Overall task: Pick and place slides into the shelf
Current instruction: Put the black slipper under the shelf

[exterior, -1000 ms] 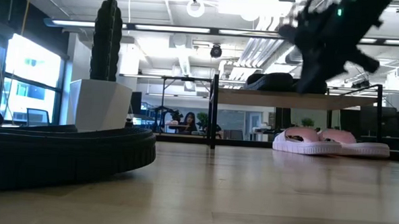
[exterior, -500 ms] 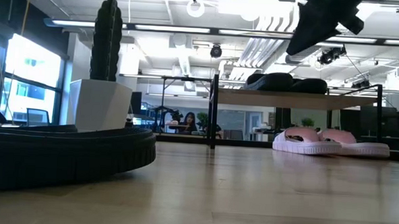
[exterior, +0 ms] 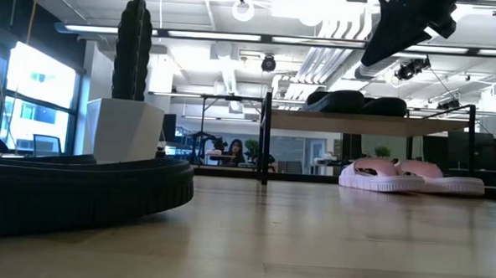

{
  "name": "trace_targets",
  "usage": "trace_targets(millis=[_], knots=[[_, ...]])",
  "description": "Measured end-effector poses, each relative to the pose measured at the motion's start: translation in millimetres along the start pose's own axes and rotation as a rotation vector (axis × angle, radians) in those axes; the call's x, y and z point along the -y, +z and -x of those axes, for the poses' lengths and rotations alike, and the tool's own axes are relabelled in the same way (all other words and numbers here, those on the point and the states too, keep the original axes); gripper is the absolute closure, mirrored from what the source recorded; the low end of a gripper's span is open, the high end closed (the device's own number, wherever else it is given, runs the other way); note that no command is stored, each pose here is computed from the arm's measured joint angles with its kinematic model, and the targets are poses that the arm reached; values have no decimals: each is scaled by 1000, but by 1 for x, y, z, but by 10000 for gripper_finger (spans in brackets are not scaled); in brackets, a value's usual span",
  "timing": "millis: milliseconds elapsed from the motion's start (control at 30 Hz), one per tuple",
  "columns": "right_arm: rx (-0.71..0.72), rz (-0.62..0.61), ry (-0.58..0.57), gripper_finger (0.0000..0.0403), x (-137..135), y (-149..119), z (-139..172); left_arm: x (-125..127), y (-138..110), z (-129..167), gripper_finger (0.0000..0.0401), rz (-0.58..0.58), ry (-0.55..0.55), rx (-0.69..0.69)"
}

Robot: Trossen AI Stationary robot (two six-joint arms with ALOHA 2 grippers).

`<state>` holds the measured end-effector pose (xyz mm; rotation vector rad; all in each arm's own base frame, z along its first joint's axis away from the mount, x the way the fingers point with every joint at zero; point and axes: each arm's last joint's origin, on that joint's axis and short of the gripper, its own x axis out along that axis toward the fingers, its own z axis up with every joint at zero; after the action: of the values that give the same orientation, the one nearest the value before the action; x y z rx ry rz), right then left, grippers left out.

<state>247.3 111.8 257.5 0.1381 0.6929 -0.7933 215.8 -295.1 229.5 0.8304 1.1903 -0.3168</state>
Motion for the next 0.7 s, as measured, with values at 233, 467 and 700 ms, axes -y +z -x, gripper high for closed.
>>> trace_targets(millis=[233, 467, 700], knots=[[-3, 24, 4, 403, 0, 0, 0, 27, 3, -12, 334, 82, 150, 10], [-2, 47, 6, 403, -1, 0, 0, 40, 6, -36, 334, 35, 166, -55], [-2, 42, 6, 403, -1, 0, 0, 48, 6, -52, 334, 11, 187, -96]])
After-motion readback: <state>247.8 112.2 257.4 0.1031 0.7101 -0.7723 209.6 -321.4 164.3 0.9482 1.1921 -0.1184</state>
